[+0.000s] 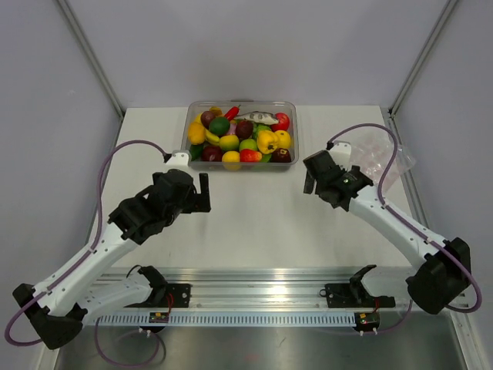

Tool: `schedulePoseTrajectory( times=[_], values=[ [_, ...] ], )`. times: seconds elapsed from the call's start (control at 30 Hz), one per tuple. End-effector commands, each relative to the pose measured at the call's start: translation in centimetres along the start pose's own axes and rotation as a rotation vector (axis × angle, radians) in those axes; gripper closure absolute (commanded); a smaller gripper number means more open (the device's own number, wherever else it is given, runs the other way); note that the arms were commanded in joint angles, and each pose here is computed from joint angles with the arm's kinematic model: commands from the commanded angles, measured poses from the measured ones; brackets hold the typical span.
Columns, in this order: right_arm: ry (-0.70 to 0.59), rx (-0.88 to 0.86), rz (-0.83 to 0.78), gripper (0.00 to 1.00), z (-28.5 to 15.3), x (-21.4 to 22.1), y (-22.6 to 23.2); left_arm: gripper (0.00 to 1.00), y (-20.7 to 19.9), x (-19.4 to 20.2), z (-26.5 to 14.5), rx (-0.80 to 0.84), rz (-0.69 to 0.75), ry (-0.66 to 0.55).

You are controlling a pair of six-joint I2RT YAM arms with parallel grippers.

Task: Place the food in the zip-top bag and seal the zipper
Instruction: Pick up the zipper food storage bag at the center of the board.

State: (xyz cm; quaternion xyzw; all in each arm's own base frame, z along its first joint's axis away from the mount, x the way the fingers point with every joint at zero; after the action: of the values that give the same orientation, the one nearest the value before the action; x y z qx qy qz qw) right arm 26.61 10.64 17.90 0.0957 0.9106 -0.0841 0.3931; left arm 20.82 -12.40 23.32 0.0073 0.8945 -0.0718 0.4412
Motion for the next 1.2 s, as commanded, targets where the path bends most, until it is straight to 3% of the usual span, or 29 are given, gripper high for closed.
schedulePoseTrajectory(
  times=[0.0, 0.13, 0.3, 0.47, 0.73, 0.87, 1.0, 1.03, 1.13, 1.17],
  values=[
    [-0.032, -0.03, -0.014, 0.01, 2.2, -3.7, -1.7, 0.01, -0.6, -0.6, 0.3, 0.031, -0.008, -0.033],
    [-0.046, 0.037, -0.052, 0.01, 3.9, -6.0, -4.0, 0.01, -0.7, -0.2, 0.5, 0.048, -0.009, -0.032],
    [-0.049, -0.048, -0.276, 0.09, 5.4, -7.0, -3.4, 0.01, -0.7, 0.2, 0.6, 0.073, -0.009, -0.059],
    [-0.002, -0.022, -0.443, 0.1, 7.3, -6.1, -4.1, 0.01, -0.7, 0.0, 0.1, 0.119, -0.018, -0.115],
    [0.121, 0.086, -0.552, 0.1, 11.6, -3.3, -5.8, 0.01, -0.4, 0.7, 0.0, 0.135, 0.002, -0.119],
    [0.146, 0.121, -0.531, 0.12, 13.4, -2.4, -6.7, 0.01, -0.3, 1.4, 0.2, 0.133, 0.0, -0.097],
    [0.162, 0.15, -0.5, 0.46, 14.6, -2.6, -7.3, 0.01, -0.4, 2.1, 0.4, 0.138, -0.011, -0.078],
    [0.178, 0.156, -0.494, 0.65, 15.0, -2.4, -7.3, 0.01, -0.4, 2.2, 0.4, 0.144, -0.016, -0.08],
    [0.174, 0.182, -0.462, 1.0, 14.7, -3.2, -7.4, 0.01, -0.6, 2.4, 0.5, 0.15, -0.029, -0.076],
    [0.157, 0.179, -0.445, 1.0, 14.2, -3.8, -7.4, 0.01, -0.6, 2.4, 0.5, 0.153, -0.03, -0.074]
  ],
)
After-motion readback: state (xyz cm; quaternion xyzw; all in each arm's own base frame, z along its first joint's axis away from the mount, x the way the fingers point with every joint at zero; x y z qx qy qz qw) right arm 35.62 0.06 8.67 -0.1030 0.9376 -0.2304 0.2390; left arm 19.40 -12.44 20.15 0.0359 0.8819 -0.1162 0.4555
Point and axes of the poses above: each gripper's point midway between its finger pads, its own z axis out along the fingers, its own y axis along the line the jaws close on, x = y × z, the point moved 2 cm from there along -z, back along the fingers, and after that the axes turned 1 degree about -z, right-handed, at the moved point
